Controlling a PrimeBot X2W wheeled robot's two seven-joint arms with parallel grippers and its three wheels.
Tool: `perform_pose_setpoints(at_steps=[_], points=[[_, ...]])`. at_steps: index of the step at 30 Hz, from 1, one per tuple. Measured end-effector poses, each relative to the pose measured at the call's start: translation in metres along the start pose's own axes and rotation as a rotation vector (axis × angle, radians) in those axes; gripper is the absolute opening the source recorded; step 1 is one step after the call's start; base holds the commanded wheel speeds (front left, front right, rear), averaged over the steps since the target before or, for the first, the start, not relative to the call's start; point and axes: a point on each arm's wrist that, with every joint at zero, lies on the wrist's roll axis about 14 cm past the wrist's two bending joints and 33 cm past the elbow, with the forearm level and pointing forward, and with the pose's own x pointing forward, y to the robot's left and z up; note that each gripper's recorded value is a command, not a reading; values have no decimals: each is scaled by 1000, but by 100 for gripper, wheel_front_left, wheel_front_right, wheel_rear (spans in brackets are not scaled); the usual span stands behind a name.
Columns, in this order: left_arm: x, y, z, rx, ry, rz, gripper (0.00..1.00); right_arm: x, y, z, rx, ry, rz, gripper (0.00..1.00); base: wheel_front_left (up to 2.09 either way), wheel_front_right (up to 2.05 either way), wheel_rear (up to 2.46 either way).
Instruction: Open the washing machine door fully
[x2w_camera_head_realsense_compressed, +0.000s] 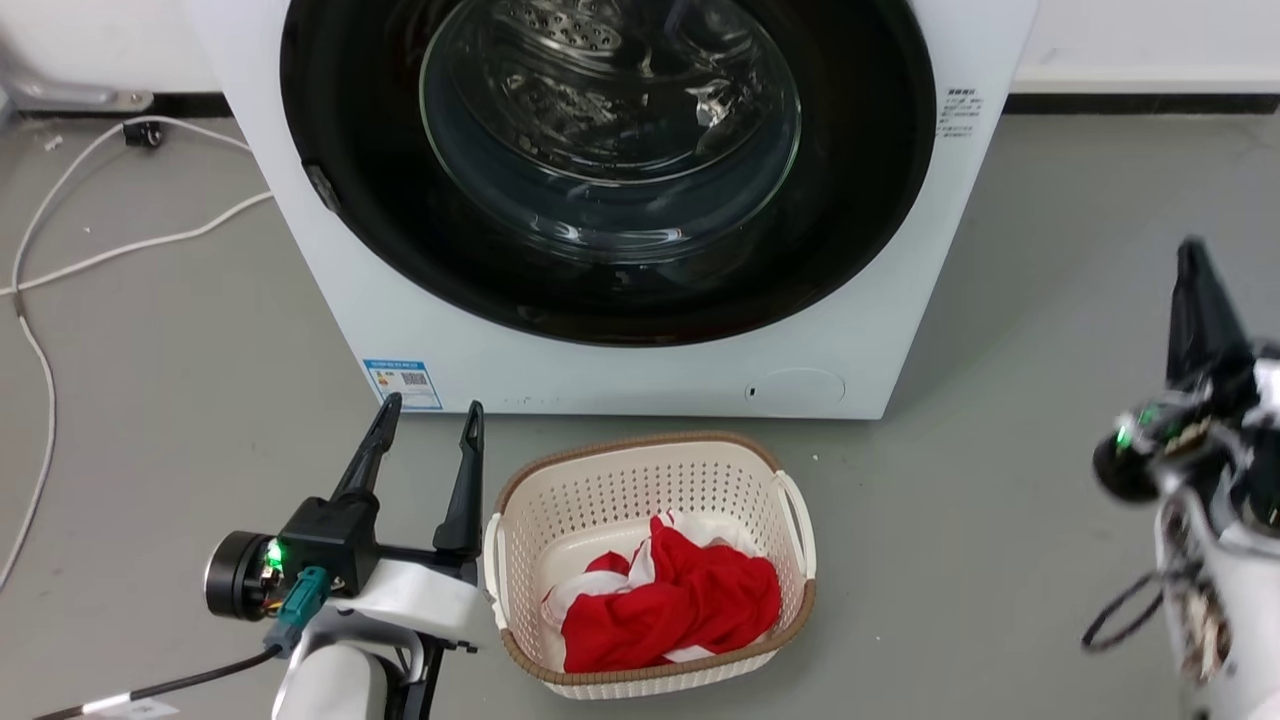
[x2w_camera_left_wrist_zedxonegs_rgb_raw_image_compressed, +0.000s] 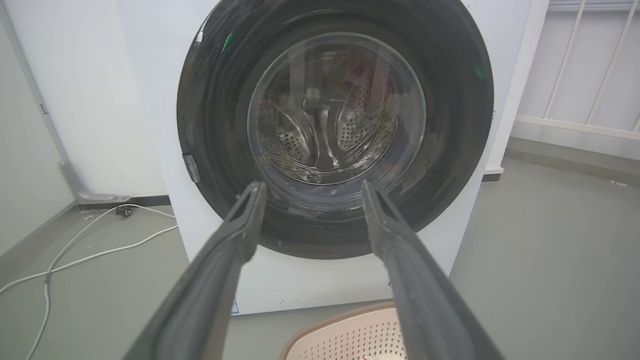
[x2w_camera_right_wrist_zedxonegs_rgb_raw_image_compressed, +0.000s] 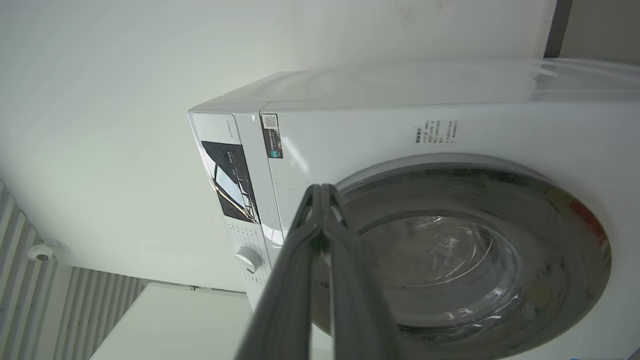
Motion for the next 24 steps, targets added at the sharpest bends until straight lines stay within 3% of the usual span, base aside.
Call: perform_pose_setpoints(at_steps=[1, 5, 11, 19, 24], points=[[7, 0, 2, 0, -10, -3, 100, 28, 12, -2, -27, 40, 13, 0, 0, 0, 0], [17, 0, 1, 0, -18, -8, 100, 74, 33, -10, -113, 119, 24, 0, 0, 0, 0], [31, 3, -2, -1, -24, -6, 100, 122, 43, -32, -272, 243, 1, 0, 0, 0, 0], [44, 6, -15, -2, -9, -5, 100, 159, 27, -74, -447, 429, -78, 0, 0, 0, 0], [53, 8, -28, 0, 9, -6, 100, 171, -2, -102, -533, 543, -146, 0, 0, 0, 0]])
